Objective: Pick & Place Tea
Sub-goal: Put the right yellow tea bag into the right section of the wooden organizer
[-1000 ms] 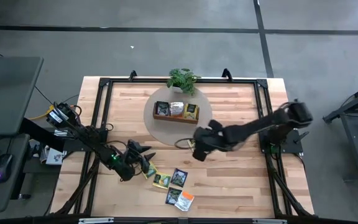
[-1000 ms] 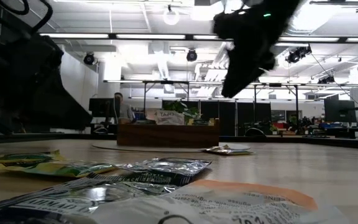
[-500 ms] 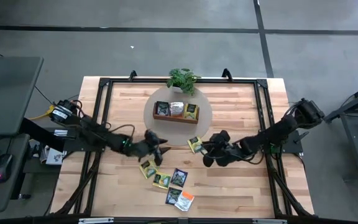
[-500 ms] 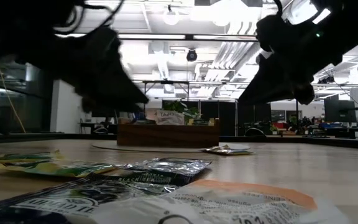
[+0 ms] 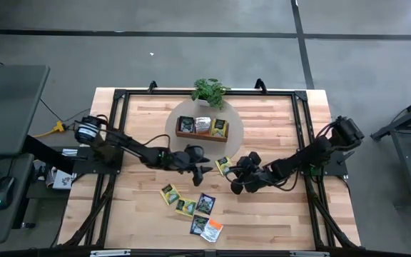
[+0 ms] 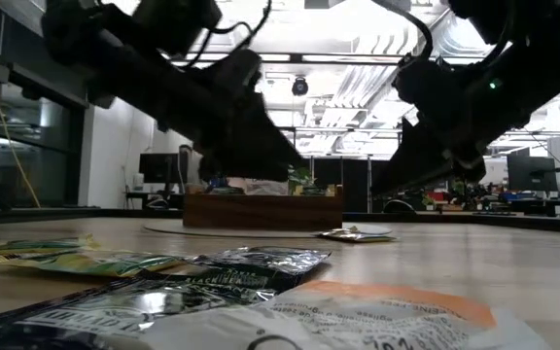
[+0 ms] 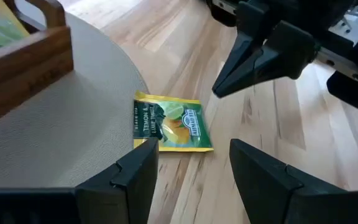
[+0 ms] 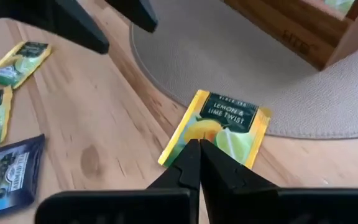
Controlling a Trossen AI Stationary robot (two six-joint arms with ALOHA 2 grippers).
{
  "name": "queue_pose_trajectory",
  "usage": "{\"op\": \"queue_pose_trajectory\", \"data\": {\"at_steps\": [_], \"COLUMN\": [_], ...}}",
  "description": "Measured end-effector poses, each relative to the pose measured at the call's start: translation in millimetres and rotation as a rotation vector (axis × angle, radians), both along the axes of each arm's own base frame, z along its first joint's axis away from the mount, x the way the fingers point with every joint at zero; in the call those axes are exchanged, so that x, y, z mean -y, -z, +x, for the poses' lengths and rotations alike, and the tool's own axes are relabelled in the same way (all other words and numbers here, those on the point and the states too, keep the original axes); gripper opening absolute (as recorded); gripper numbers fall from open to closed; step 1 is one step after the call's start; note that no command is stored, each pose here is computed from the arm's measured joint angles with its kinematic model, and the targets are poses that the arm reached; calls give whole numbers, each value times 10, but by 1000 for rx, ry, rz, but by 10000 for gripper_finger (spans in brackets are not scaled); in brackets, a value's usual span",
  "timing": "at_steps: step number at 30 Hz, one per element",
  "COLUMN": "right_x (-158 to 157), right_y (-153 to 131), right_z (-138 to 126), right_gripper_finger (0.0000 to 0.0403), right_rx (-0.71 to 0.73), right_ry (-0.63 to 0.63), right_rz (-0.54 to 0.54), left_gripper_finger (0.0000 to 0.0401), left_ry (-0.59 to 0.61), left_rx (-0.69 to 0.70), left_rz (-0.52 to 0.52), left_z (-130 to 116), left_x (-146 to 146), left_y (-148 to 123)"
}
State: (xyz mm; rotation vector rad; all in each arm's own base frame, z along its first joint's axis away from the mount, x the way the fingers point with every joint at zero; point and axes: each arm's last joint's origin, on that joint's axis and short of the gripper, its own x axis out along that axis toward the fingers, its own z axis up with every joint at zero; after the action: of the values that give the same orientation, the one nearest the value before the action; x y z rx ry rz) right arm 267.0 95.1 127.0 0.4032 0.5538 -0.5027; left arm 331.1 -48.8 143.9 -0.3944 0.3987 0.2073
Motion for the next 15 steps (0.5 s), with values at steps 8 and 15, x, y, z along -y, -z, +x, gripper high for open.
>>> {"op": "queue_pose_trajectory", "data": {"at_steps": [8, 15], "right_x": [45, 163], "right_y": [50, 92], "right_z": [-42, -72], "right_gripper_finger": [1, 0], "right_rx": [-78, -160], "right_ry": [3, 39], "right_rz": [-41, -98], "left_gripper_finger": [195, 195], "left_ry": [57, 40], "left_rx": [-3, -72], "left_rz": [-32, -10], "left_z": [325, 577], "left_x": [75, 113], "left_y": [80, 156]}}
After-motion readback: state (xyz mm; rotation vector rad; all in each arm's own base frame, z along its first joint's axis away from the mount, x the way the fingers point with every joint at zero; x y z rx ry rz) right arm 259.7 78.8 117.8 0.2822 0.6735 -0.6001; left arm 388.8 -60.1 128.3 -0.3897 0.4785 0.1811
